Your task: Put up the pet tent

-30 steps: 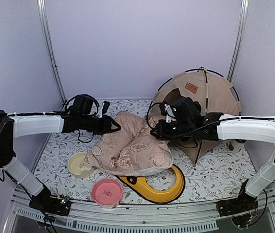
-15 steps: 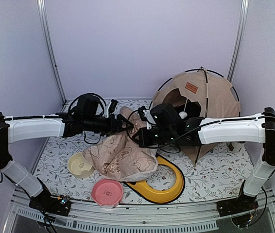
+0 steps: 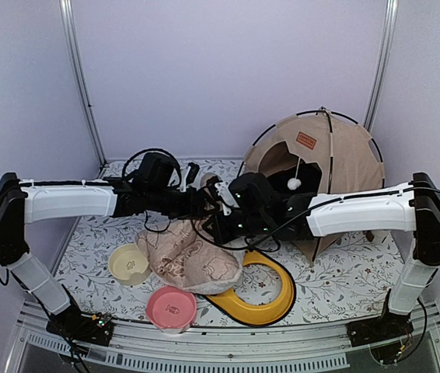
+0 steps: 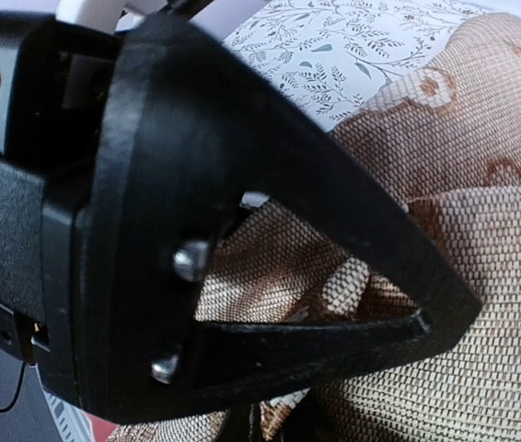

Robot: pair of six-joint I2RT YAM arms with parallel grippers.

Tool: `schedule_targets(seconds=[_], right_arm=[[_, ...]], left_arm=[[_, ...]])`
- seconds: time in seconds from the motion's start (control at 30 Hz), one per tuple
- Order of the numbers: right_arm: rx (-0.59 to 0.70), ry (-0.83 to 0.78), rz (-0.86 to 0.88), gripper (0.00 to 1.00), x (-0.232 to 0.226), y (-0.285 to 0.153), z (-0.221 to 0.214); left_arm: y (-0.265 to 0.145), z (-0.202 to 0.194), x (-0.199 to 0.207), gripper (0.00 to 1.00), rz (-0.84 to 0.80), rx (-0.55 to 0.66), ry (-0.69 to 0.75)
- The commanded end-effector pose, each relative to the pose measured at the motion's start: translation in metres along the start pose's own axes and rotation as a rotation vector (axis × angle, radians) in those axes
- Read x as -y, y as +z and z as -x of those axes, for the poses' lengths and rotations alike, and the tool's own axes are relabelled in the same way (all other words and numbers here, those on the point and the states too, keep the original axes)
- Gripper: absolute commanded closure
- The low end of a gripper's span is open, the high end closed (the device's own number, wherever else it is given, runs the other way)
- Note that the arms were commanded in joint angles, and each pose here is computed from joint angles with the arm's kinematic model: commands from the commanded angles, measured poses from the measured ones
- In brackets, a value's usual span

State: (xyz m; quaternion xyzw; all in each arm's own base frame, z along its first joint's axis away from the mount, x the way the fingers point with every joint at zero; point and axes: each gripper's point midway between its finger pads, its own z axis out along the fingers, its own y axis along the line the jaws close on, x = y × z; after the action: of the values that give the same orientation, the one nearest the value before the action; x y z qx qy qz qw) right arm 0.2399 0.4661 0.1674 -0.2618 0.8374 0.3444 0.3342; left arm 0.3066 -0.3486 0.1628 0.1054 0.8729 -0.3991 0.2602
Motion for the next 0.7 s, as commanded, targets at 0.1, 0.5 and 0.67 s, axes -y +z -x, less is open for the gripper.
schedule_targets(seconds=[0.1,0.5,0.67], right_arm=[[0.000,-0.074,0.069,0.98,-0.032,-0.003,0.005],[0.126,-0.051,0.020,0.25,-0.039,-0.073,0.059],[0.225,-0.016,-0.074,0.09,-0.016,-0.126,0.092]], left_arm=[[0.016,-0.019,0.015,0.65,0.032,-0.053,0.097],[-0.021,0.033,0.027,1.00,0.110,0.106,0.184],[-0.042,0.052,0.026,1.00,0.130,0.161,0.189]])
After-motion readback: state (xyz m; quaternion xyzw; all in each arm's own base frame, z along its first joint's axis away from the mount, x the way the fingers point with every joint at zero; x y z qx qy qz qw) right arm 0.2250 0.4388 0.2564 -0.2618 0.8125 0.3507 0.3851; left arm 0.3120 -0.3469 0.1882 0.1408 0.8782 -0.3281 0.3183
